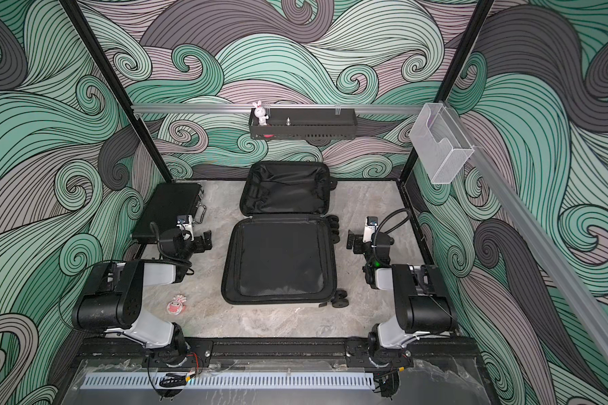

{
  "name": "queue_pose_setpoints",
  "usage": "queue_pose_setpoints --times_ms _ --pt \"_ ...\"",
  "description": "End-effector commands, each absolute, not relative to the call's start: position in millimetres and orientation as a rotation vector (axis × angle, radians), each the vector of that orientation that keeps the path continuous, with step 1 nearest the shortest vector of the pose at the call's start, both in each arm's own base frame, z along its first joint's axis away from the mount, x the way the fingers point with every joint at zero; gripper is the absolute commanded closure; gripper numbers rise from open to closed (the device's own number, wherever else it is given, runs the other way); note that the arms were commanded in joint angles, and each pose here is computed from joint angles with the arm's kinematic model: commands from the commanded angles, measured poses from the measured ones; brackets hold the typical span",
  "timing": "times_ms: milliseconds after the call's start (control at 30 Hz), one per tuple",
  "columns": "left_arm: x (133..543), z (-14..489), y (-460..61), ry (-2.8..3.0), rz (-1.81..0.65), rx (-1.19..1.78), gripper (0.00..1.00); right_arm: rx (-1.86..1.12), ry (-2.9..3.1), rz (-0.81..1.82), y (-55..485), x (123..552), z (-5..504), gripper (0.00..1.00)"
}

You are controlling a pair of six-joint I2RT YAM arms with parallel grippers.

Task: Open the suitcase zippers
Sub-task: Reset both arms

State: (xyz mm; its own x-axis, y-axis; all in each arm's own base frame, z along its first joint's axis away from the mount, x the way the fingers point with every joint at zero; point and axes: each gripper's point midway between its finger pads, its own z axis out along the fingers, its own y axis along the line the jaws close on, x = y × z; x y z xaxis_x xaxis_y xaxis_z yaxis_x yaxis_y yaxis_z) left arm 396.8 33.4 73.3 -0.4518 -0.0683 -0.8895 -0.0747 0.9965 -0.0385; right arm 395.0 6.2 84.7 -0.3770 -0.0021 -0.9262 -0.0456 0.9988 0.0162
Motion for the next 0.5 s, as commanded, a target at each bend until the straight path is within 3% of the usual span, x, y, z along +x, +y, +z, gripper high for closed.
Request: queue_pose_setpoints --times_ms 0,467 --pt "399.3 81.3 31.5 2.052 -0.011 -0.113 0.01 -0.043 1.933 0.016 5.1 399.3 92.6 0.00" --pt "400.2 82.2 31.2 2.042 -0.009 -0.106 0.01 -0.045 1.945 0.009 5.7 399.7 91.3 0.00"
